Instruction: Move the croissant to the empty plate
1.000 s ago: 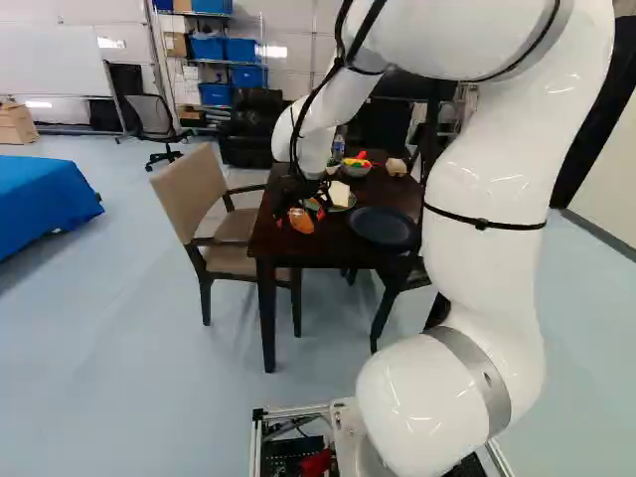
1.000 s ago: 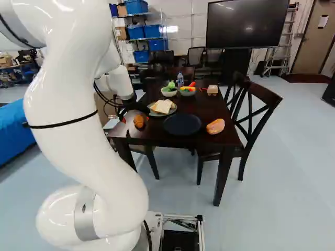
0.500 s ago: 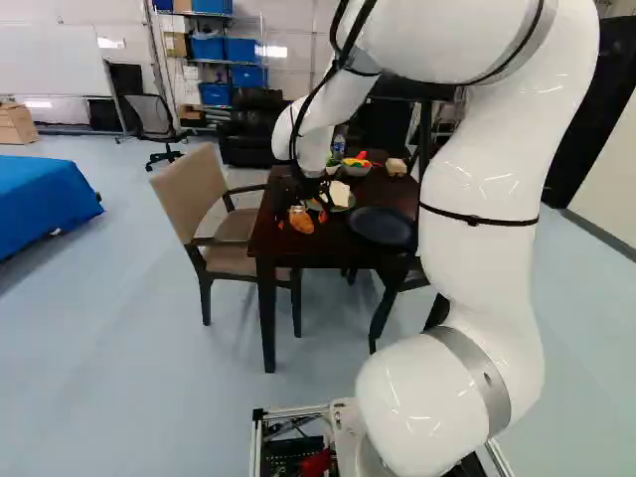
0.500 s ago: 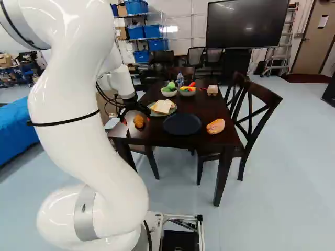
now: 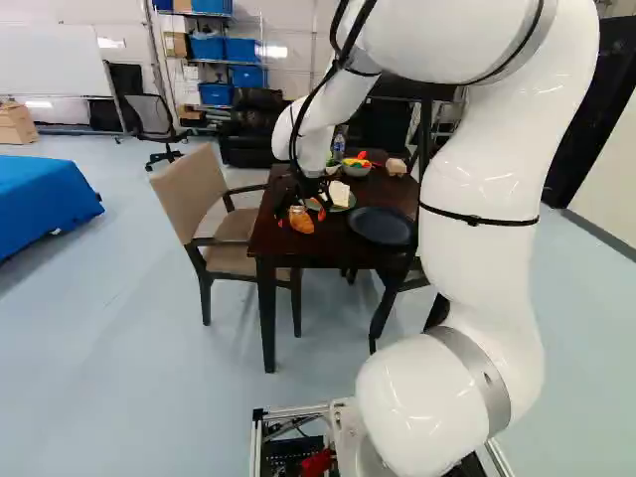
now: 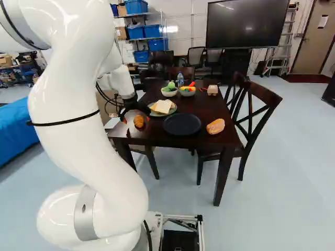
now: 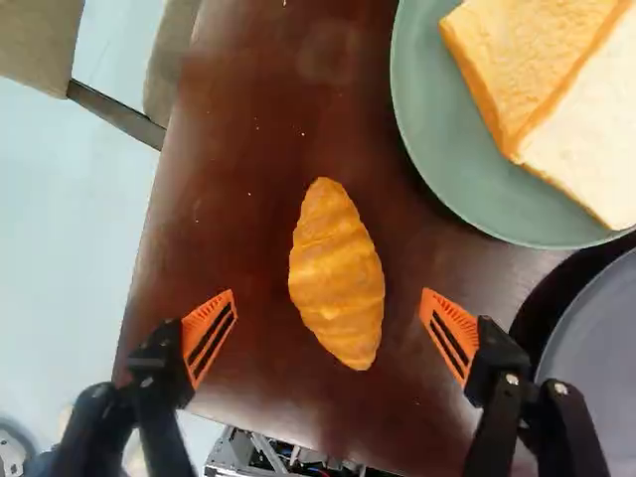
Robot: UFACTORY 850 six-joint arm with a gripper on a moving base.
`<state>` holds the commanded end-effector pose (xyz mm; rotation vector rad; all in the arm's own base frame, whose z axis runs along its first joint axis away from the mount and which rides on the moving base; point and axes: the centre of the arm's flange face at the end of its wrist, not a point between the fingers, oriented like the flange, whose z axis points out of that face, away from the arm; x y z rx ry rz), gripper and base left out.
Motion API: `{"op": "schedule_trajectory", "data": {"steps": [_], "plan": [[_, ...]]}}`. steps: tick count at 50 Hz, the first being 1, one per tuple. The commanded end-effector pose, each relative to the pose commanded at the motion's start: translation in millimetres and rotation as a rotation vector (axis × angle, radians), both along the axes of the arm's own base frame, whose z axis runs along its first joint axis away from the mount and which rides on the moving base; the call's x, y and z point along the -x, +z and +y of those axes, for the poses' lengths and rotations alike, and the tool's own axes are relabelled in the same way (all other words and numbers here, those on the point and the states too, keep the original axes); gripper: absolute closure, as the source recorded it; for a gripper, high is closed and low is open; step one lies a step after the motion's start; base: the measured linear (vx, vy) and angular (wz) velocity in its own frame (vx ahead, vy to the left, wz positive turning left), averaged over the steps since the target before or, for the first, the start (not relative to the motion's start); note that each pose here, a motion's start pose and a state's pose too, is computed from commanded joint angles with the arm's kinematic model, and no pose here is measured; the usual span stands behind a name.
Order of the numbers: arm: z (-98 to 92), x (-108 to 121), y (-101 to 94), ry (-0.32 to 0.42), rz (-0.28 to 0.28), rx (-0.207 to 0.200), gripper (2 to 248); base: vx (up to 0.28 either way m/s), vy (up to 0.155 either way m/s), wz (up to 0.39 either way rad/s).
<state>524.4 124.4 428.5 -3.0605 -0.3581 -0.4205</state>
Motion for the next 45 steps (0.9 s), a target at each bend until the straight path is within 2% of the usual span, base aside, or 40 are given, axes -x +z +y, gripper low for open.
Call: {"op": "schedule_trajectory", "data": {"steps": [4,5,9,10,14,15,20,21,25,26,30,31,35,36,41,42,45], "plan": [[0.0,0.0,0.0,0.0,0.0,0.0,7,0.0,0.0,0.0],[0.0,0.0,0.0,0.0,0.0,0.0,20,0.0,0.0,0.0],[0.0,0.0,0.0,0.0,0.0,0.0,20,0.0,0.0,0.0],[0.0,0.0,0.0,0.0,0.0,0.0,32,0.0,0.0,0.0],[0.0,0.0,0.0,0.0,0.0,0.0,32,0.0,0.0,0.0],[0.0,0.0,0.0,0.0,0.0,0.0,44,0.0,0.0,0.0],[0.0,0.0,0.0,0.0,0.0,0.0,44,0.0,0.0,0.0],[0.0,0.0,0.0,0.0,0.0,0.0,56,0.0,0.0,0.0],[0.0,0.0,0.0,0.0,0.0,0.0,56,0.0,0.0,0.0],[0.0,0.0,0.0,0.0,0.0,0.0,68,0.0,0.0,0.0],[0.0,0.0,0.0,0.0,0.0,0.0,68,0.0,0.0,0.0],[0.0,0.0,0.0,0.0,0.0,0.0,81,0.0,0.0,0.0],[0.1,-0.4,0.1,0.0,-0.005,-0.001,81,0.0,0.0,0.0],[0.1,-0.5,0.2,0.0,-0.006,-0.001,93,0.0,0.0,0.0],[0.2,-0.7,0.2,0.0,-0.008,-0.002,93,0.0,0.0,0.0],[0.2,-0.7,0.2,0.0,-0.008,-0.002,104,0.0,0.0,0.0],[0.2,-0.7,0.2,0.0,-0.008,-0.002,104,0.0,0.0,0.0]]}}
